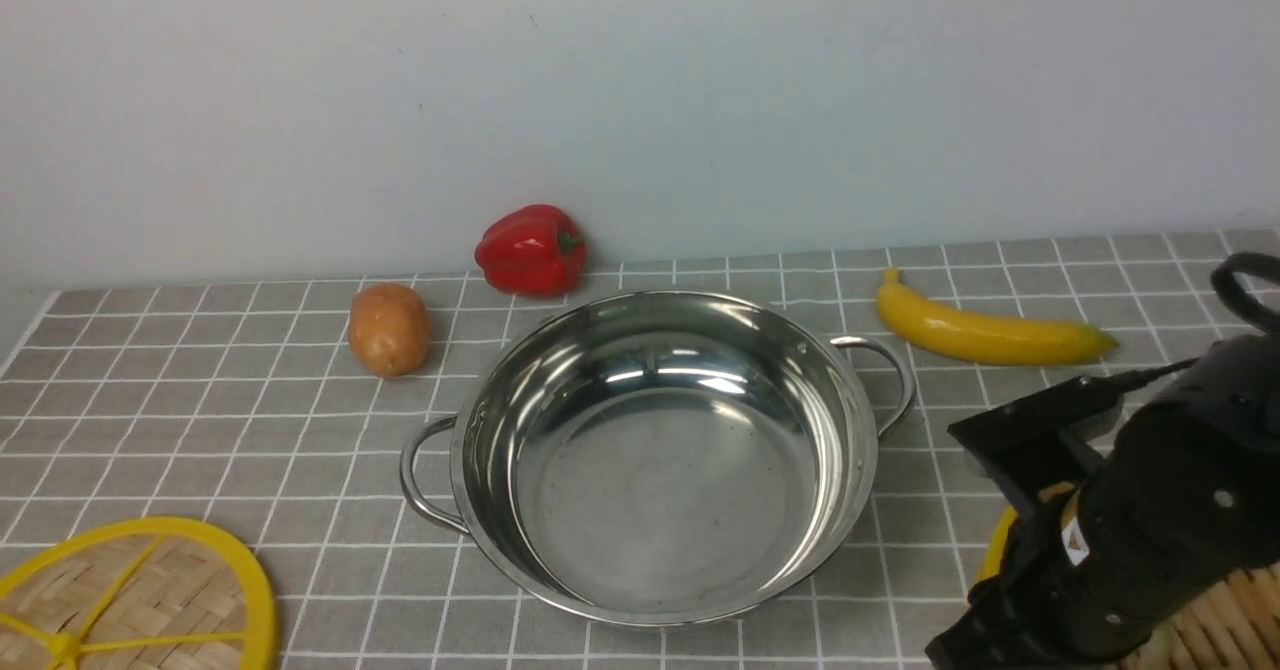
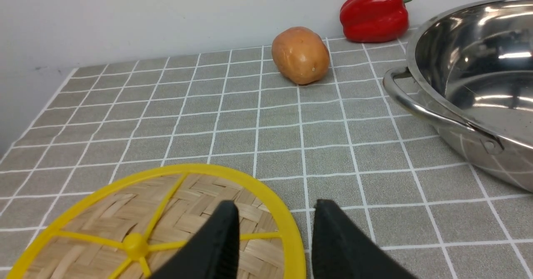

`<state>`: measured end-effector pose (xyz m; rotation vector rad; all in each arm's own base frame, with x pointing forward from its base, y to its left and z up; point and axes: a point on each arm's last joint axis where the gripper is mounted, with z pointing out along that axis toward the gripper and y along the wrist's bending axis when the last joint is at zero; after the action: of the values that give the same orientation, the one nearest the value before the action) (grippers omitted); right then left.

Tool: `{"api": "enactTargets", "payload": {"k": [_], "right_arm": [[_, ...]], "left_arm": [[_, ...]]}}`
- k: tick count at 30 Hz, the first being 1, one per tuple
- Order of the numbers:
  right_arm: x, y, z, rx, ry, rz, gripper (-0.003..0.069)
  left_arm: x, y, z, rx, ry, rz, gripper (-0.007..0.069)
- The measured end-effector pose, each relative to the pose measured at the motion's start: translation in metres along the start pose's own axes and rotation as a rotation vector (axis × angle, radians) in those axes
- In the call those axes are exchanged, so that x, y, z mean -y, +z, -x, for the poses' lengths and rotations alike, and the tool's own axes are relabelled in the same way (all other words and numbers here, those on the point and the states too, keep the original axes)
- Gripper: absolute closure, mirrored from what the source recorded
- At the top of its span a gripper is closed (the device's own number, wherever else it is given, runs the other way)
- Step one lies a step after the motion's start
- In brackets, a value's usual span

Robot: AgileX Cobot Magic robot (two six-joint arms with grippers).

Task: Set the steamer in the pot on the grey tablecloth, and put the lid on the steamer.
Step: 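Reach for and grasp the rim of the bamboo steamer holding the buns with the right gripper, then place the bamboo steamer basket of food into the steel pot with the right gripper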

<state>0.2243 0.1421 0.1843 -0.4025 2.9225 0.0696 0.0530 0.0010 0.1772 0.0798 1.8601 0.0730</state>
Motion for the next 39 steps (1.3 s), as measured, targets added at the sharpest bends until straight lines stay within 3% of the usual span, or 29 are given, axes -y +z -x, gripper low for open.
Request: {"api": "enactTargets", "payload": {"k": [10,14,20,25,29,33,37,39], "right_arm": [[-0.003,0.021,0.002,-0.054,-0.005,-0.001,0.0445],[-0.003,0.014,-0.002,-0.071,-0.025,0.009,0.0597],[0.004,-0.025,-0.004,-0.011,-0.123,-0.025,0.0598],[0.017,-0.070,-0.011,-0.024,-0.178,-0.126,0.0598],[0.015,-0.093,-0.006,-0.001,-0.234,-0.096,0.0598],[-0.002,-0.121,0.009,0.080,-0.389,0.031,0.0598],[-0.025,-0.138,0.024,0.147,-0.591,0.073,0.0598],[-0.053,-0.144,0.042,0.189,-0.768,0.084,0.0598]], "left_arm": [[0.000,0.000,0.000,0.000,0.000,0.000,0.0382],[0.000,0.000,0.000,0.000,0.000,0.000,0.0382],[0.000,0.000,0.000,0.000,0.000,0.000,0.0382],[0.000,0.000,0.000,0.000,0.000,0.000,0.0382],[0.000,0.000,0.000,0.000,0.000,0.000,0.0382],[0.000,0.000,0.000,0.000,0.000,0.000,0.0382],[0.000,0.000,0.000,0.000,0.000,0.000,0.0382],[0.000,0.000,0.000,0.000,0.000,0.000,0.0382]]}}
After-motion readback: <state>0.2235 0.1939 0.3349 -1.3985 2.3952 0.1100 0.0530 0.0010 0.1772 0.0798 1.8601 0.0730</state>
